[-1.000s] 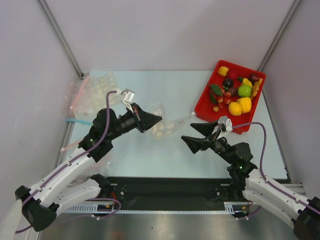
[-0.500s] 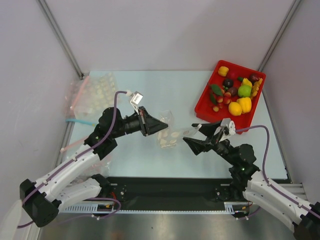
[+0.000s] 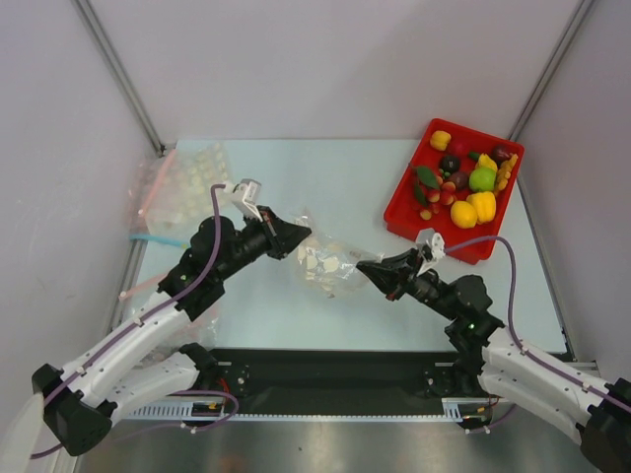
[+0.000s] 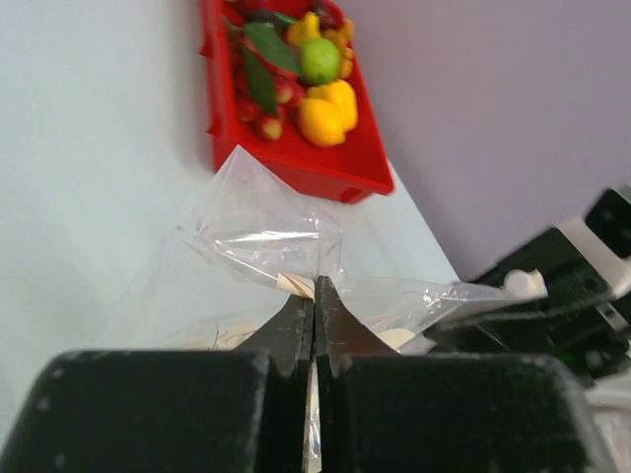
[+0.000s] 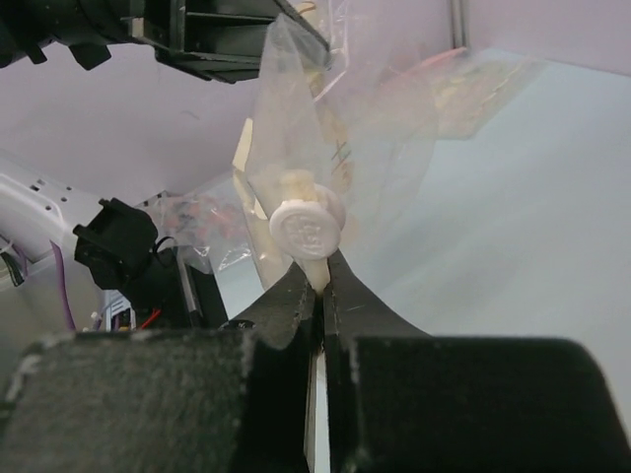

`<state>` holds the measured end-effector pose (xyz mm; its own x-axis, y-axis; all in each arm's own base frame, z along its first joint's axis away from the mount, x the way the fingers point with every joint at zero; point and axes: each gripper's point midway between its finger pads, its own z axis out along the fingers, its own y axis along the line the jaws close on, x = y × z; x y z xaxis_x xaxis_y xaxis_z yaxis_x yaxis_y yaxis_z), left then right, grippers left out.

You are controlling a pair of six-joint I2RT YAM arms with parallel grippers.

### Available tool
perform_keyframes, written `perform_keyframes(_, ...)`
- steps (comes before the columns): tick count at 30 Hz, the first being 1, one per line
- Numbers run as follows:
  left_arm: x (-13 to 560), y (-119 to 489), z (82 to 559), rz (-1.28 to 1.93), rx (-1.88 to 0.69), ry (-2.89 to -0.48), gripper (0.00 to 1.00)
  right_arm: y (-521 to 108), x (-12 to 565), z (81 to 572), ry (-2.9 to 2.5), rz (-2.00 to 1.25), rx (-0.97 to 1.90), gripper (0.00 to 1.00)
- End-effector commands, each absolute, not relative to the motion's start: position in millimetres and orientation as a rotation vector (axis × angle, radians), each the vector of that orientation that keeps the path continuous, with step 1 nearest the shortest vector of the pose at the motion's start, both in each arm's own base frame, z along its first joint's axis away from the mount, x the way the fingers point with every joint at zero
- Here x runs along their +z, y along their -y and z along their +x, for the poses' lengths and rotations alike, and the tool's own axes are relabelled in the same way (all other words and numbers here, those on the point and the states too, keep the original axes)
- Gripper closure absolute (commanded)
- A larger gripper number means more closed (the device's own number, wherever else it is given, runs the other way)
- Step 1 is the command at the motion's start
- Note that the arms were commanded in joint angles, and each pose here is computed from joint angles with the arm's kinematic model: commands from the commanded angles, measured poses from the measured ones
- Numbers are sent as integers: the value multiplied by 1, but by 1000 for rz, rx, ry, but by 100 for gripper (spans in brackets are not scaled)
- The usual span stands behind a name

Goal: Place the food in the zip-top bag and seal the zipper
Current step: Open the zipper of the food storage bag at the center of the board.

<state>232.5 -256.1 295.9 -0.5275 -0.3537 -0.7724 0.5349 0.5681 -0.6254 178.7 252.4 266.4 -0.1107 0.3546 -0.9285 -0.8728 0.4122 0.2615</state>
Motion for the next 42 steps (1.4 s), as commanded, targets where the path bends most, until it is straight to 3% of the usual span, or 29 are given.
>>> perform_keyframes(1, 287, 227, 259, 13, -898, -1808, 100, -262, 288, 175, -1247, -555, 1147, 100)
perform_keyframes(4, 283, 219, 266, 9, -813, -1820, 82, -264, 281, 193, -1351, -471, 1090, 100)
perform_keyframes(5, 281, 215, 270, 2, -776, -1828, 74, -262, 285, 199, -1379, -416, 1086, 100)
perform_keyframes(6, 281, 212, 271, 0, -748, -1837, 57, -256, 271, 217, -1464, -324, 1017, 100)
perform_keyframes(8, 275, 204, 279, -29, -669, -1849, 42, -242, 268, 241, -1536, -134, 949, 100)
perform_keyframes(11, 256, 200, 292, -46, -569, -1890, 35, -231, 240, 267, -1688, -3, 875, 100)
perform_keyframes(16, 225, 208, 306, 6, -423, -1987, 34, -216, 212, 293, -1834, 246, 802, 100)
perform_keyframes(21, 237, 210, 305, 42, -271, -1945, 31, -190, 186, 306, -1897, 488, 657, 100)
perform_keyframes(24, 243, 242, 291, 211, -405, -1905, 29, -181, 178, 310, -1937, 580, 588, 100)
perform_keyframes(26, 247, 266, 282, 322, -501, -1851, 11, -177, 173, 311, -1944, 617, 564, 100)
perform_keyframes(29, 240, 297, 266, 522, -537, -1817, 6, -172, 170, 312, -1945, 666, 567, 100)
perform_keyframes(33, 228, 321, 259, 672, -531, -1800, 7, -172, 175, 311, -1944, 699, 626, 100)
perform_keyframes(37, 215, 338, 258, 800, -526, -1763, 15, -176, 182, 305, -1947, 713, 690, 100)
perform_keyframes(42, 191, 356, 255, 926, -433, -1757, 13, -178, 186, 302, -1948, 718, 718, 100)
